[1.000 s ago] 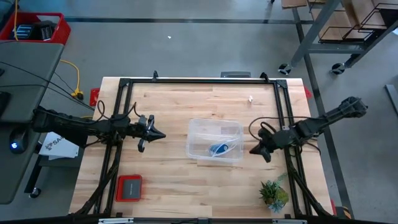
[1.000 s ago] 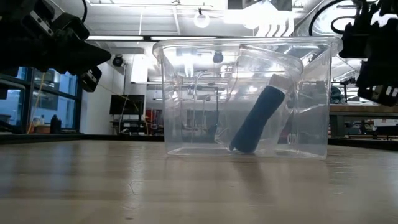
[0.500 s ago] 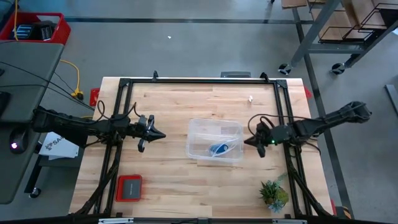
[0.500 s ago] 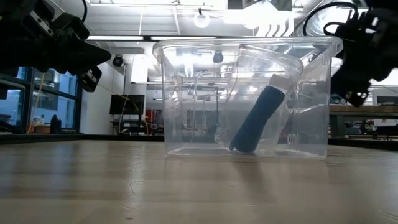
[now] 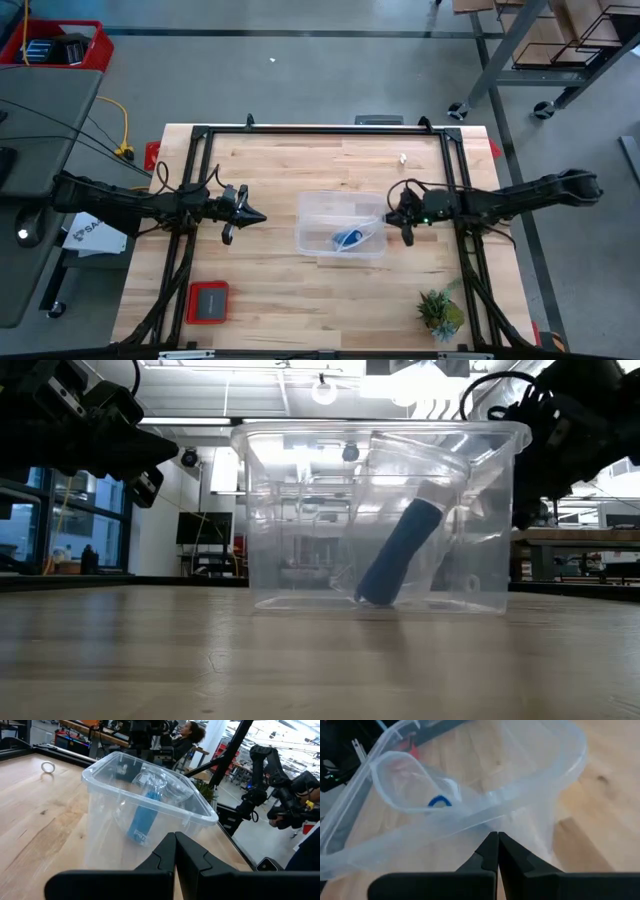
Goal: Roll bandage
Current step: Move the transparent container to the center, then return to Home Position
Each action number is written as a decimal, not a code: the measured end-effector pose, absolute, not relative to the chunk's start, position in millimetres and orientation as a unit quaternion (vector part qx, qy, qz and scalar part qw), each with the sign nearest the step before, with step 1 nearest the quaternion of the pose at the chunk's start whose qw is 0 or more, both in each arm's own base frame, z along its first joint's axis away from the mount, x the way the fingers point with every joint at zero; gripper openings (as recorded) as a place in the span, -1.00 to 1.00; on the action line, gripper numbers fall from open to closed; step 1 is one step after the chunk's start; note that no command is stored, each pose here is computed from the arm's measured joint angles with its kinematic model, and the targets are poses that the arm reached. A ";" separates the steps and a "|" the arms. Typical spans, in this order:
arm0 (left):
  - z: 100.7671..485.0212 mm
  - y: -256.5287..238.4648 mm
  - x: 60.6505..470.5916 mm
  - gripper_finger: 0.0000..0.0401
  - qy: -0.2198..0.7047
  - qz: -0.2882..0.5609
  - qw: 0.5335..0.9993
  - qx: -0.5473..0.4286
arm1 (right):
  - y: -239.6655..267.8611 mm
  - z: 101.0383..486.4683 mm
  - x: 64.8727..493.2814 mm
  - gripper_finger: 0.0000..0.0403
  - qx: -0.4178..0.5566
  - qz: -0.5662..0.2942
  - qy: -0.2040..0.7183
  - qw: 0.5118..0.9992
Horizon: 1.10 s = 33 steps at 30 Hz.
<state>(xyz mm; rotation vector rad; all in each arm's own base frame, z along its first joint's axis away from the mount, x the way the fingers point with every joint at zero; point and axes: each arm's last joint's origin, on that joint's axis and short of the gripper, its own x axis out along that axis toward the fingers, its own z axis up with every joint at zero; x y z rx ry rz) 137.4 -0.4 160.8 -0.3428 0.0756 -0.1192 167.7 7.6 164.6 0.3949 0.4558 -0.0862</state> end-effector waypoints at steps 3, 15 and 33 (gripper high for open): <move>160.8 -0.4 137.4 -1.00 0.038 -0.059 0.983 -0.170 | 1.6 167.1 171.1 -1.00 0.179 -0.046 0.204 0.961; 160.8 -0.4 137.4 -1.00 0.037 -0.059 0.983 -0.170 | -26.3 183.2 167.9 -1.00 0.181 0.001 0.138 0.974; 161.0 -0.4 137.4 -1.00 0.037 -0.059 0.983 -0.170 | 13.6 185.9 153.7 -1.00 0.123 -0.003 0.043 0.992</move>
